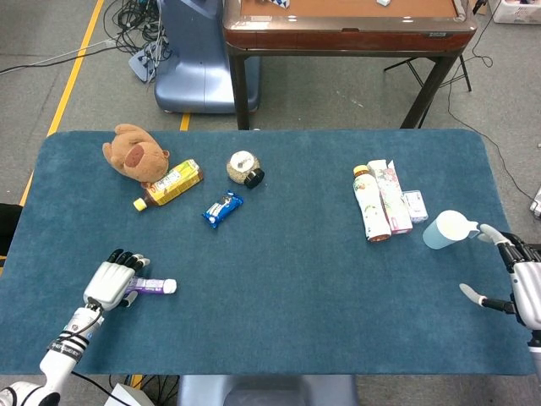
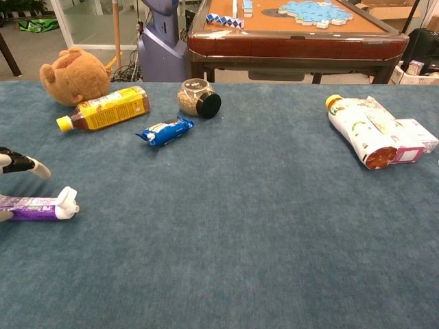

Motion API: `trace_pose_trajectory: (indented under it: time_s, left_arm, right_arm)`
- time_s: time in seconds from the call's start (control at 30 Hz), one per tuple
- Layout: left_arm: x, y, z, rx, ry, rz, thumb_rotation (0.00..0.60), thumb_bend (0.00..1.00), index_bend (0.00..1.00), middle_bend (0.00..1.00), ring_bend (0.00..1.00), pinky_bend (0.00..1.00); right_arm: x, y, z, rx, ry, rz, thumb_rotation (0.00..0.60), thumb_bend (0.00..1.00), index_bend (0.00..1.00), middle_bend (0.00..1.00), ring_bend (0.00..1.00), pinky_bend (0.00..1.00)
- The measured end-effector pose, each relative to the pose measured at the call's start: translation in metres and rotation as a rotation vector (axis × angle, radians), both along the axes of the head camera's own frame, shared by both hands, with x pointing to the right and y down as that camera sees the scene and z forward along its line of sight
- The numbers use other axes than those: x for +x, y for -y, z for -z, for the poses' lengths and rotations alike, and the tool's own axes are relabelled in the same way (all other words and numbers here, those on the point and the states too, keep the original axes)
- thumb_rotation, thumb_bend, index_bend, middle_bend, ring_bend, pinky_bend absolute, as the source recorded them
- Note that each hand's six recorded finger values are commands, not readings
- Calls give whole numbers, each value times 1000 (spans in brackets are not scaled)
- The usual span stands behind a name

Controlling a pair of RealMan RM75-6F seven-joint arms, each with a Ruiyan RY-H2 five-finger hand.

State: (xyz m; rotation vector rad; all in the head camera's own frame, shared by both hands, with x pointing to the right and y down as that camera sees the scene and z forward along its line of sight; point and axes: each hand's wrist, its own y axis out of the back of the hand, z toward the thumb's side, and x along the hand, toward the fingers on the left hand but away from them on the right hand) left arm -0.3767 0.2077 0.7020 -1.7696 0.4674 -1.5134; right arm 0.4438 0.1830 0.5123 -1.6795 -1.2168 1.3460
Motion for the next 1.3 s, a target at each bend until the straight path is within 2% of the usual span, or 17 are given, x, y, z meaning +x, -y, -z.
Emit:
trace_pose_trajectory:
  time_s: [0.13, 0.33, 0.53, 0.73, 1.3]
  left_arm:
    - [3, 4, 0, 13, -13, 7, 600, 283, 189, 195, 137, 85]
    - [6, -4, 6, -3, -26, -4, 600, 283, 235, 242, 145, 86]
    - [3, -8, 6, 11, 25, -35, 600, 283, 299, 313, 173, 103]
    - [3, -9, 1, 5, 51, -22, 600, 284, 330, 350, 193, 113]
    - [4, -4, -6, 5, 21, 23, 600, 285, 393, 418, 227, 140]
  right_arm:
    - [0, 0, 0, 0, -1, 1, 600, 27, 118, 260, 153, 210]
    - [2, -1, -3, -6, -4, -2, 600, 28, 118, 260, 152, 210]
    - [1, 1, -4, -7, 3, 3, 600, 27, 118, 260, 152, 210]
    - [3, -1, -4, -9, 3, -2, 600, 28, 118, 260, 152, 210]
    - [4, -2, -3, -12, 0, -6, 600, 27, 118, 260, 152, 210]
